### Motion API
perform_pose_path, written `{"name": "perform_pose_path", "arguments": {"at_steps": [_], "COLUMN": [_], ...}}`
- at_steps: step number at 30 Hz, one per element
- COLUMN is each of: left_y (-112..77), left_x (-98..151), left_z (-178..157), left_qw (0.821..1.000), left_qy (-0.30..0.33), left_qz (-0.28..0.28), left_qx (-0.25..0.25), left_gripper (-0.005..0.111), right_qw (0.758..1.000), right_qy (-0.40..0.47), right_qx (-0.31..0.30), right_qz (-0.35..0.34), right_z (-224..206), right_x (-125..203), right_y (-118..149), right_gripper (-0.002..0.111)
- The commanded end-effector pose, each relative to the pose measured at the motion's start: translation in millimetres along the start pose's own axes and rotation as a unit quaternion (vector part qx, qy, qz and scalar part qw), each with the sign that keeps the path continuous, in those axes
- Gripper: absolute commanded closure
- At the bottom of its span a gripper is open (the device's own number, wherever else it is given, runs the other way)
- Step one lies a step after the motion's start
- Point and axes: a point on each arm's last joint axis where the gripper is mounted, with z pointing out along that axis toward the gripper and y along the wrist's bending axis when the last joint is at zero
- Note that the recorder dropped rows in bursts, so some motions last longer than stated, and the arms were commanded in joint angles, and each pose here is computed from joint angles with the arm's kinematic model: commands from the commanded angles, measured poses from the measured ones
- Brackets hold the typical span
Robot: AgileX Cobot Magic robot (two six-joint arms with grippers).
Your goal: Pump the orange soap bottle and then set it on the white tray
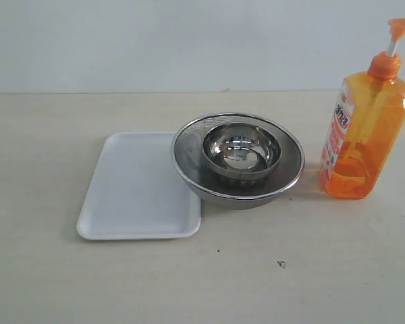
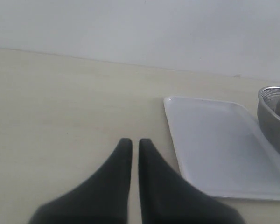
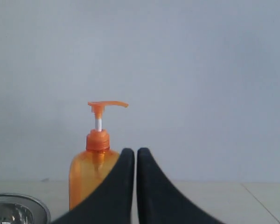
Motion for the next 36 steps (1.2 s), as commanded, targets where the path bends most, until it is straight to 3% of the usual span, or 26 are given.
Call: {"name": "perform_pose_path", "arguments": {"at_steps": [1, 5, 8, 12, 28, 31, 33, 36], "left_y": [0.3, 0.3, 0.3, 0.3, 0.3, 0.3, 0.3, 0.3], "left_x": [1, 1, 1, 1, 1, 1, 1, 1], "left_z": [0, 0, 0, 0, 0, 0, 0, 0], "left_qw": [1.0, 1.0, 1.0, 1.0, 1.0, 1.0, 1.0, 1.0], "left_qy": [-0.002, -0.002, -0.002, -0.002, -0.002, -0.002, -0.002, -0.002], "left_qz": [0.001, 0.001, 0.001, 0.001, 0.001, 0.001, 0.001, 0.001], "left_qx": [-0.002, -0.002, -0.002, -0.002, -0.002, -0.002, -0.002, -0.002], "left_gripper": [0.102, 0.102, 0.102, 0.102, 0.102, 0.102, 0.102, 0.102], "right_qw": [0.997, 0.982, 0.959, 0.941, 0.933, 0.924, 0.915, 0.9], "right_qy": [0.072, 0.187, 0.279, 0.331, 0.353, 0.362, 0.378, 0.423], "right_qx": [0.002, 0.002, 0.0, 0.005, 0.013, 0.018, 0.008, -0.05], "right_qz": [0.003, 0.008, 0.045, 0.067, 0.074, 0.118, 0.141, 0.094], "right_z": [11, 34, 54, 73, 90, 89, 87, 80], "right_x": [-24, -31, -19, -2, 13, 14, 16, 21], "right_y": [-1, -1, 1, 2, 2, 4, 9, 21], "right_gripper": [0.108, 0.108, 0.108, 0.108, 0.108, 0.108, 0.108, 0.108]}}
